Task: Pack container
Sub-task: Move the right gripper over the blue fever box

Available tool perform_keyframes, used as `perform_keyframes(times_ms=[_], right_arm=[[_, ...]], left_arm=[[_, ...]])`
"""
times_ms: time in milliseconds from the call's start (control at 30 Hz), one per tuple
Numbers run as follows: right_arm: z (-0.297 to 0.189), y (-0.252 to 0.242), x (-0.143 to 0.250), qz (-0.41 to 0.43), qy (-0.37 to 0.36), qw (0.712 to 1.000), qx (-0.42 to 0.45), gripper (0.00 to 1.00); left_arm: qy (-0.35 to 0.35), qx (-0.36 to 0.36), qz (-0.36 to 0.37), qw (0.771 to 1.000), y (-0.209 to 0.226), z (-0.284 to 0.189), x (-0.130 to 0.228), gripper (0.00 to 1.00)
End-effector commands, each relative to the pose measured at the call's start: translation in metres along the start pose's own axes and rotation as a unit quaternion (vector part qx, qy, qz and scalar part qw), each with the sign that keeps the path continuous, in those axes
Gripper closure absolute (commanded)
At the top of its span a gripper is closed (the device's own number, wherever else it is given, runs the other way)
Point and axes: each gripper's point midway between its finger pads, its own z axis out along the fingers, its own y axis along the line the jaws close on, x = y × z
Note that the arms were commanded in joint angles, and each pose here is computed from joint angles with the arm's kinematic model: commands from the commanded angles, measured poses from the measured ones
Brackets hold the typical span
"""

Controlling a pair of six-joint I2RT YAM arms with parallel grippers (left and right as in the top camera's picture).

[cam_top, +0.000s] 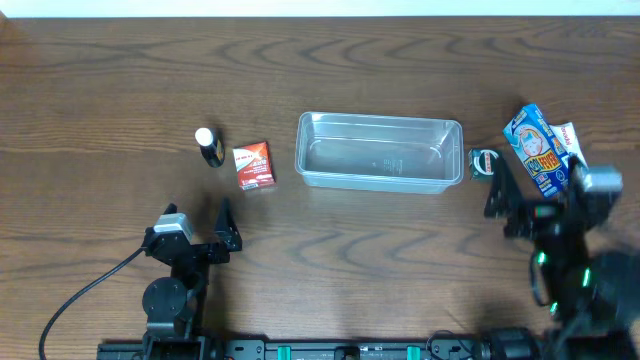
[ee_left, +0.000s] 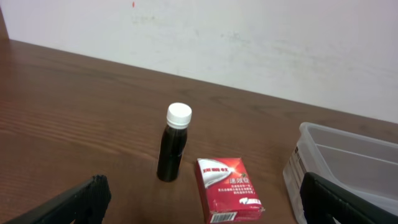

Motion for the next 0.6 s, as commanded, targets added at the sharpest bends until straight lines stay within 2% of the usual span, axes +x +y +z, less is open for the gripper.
perform_keyframes(times_ms=[0, 33, 100, 267, 367, 467, 567], right_arm=[[0.025, 0.001, -0.021, -0.060, 0.065, 0.996, -0.004, 0.01], [0.036, -0.003, -0.024, -0.063, 0.115, 0.991, 0.004, 0.01], [0.047, -0.009, -0.027, -0.056, 0.169, 0.984, 0.010, 0.01], [0.065, -0.019, -0.024, -0.039, 0.274, 0.961, 0.020, 0.01], [0.069, -0.034, -0.020, -0.049, 0.301, 0.950, 0.059, 0.01], [0.064, -0.063, -0.018, -0.097, 0.314, 0.935, 0.131, 0.01], [0.059, -0.074, -0.017, -0.157, 0.330, 0.920, 0.139, 0.01]], left_arm=[[0.024, -0.006, 0.013, 1.000, 0.004, 0.001, 0.017, 0.02], [0.024, -0.006, 0.013, 1.000, 0.004, 0.001, 0.017, 0.02], [0.024, -0.006, 0.013, 1.000, 0.004, 0.001, 0.017, 0.02], [0.024, -0.006, 0.013, 1.000, 0.004, 0.001, 0.017, 0.02], [0.024, -0.006, 0.013, 1.000, 0.004, 0.001, 0.017, 0.02], [0.024, -0.006, 0.013, 1.000, 0.004, 0.001, 0.017, 0.02], [0.024, -0.006, 0.013, 1.000, 0.004, 0.001, 0.017, 0.02]])
